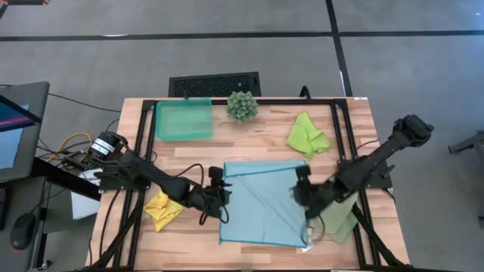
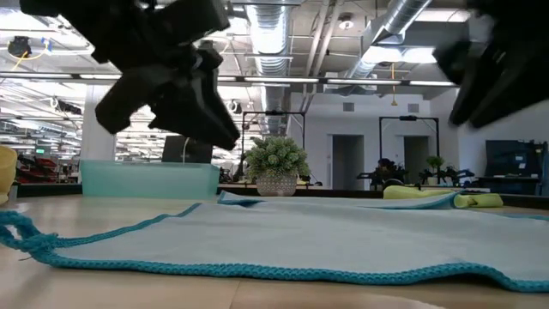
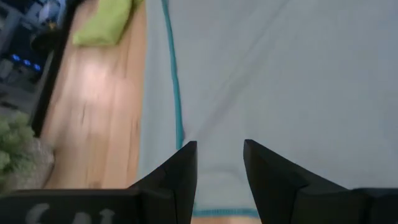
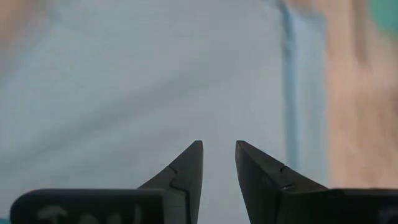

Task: Fold microfiber towels
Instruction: Fold the blue microfiber cloth

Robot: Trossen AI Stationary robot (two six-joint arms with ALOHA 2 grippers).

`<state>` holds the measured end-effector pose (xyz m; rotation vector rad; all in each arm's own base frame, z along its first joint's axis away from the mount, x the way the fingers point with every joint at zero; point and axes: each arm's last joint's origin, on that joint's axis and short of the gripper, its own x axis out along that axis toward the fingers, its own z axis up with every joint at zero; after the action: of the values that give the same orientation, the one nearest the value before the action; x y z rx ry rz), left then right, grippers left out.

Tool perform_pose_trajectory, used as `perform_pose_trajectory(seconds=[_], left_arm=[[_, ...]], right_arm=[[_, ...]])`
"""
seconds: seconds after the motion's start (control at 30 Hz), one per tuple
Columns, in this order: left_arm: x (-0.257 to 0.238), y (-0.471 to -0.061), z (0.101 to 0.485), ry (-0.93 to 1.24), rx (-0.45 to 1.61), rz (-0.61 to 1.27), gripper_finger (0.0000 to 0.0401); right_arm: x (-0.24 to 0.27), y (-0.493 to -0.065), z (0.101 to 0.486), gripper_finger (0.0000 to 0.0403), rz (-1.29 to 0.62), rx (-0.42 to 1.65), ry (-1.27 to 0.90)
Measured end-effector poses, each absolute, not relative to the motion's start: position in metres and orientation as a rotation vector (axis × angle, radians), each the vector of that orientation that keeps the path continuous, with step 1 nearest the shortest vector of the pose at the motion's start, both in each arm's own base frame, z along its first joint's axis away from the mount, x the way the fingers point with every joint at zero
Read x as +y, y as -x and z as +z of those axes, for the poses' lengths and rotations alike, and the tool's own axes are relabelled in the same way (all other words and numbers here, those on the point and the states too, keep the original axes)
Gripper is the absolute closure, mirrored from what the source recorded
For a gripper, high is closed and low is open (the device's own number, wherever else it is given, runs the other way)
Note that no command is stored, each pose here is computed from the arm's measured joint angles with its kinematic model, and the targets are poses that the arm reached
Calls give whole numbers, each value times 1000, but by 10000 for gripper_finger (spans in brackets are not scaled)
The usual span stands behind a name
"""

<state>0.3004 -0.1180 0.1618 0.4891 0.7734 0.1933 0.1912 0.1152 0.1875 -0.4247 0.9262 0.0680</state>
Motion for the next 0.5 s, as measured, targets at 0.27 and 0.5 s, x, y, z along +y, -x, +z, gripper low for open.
perform_pose_trajectory(seconds=[0.27,0.5], left_arm=[[-114,-302,149,-415,830,213,276],[-113,-306,136,-461,861,175,276]], right_arm=[[37,-189,149,284,-131,1180,477],[21,-194,141,284,-74,1218,476]])
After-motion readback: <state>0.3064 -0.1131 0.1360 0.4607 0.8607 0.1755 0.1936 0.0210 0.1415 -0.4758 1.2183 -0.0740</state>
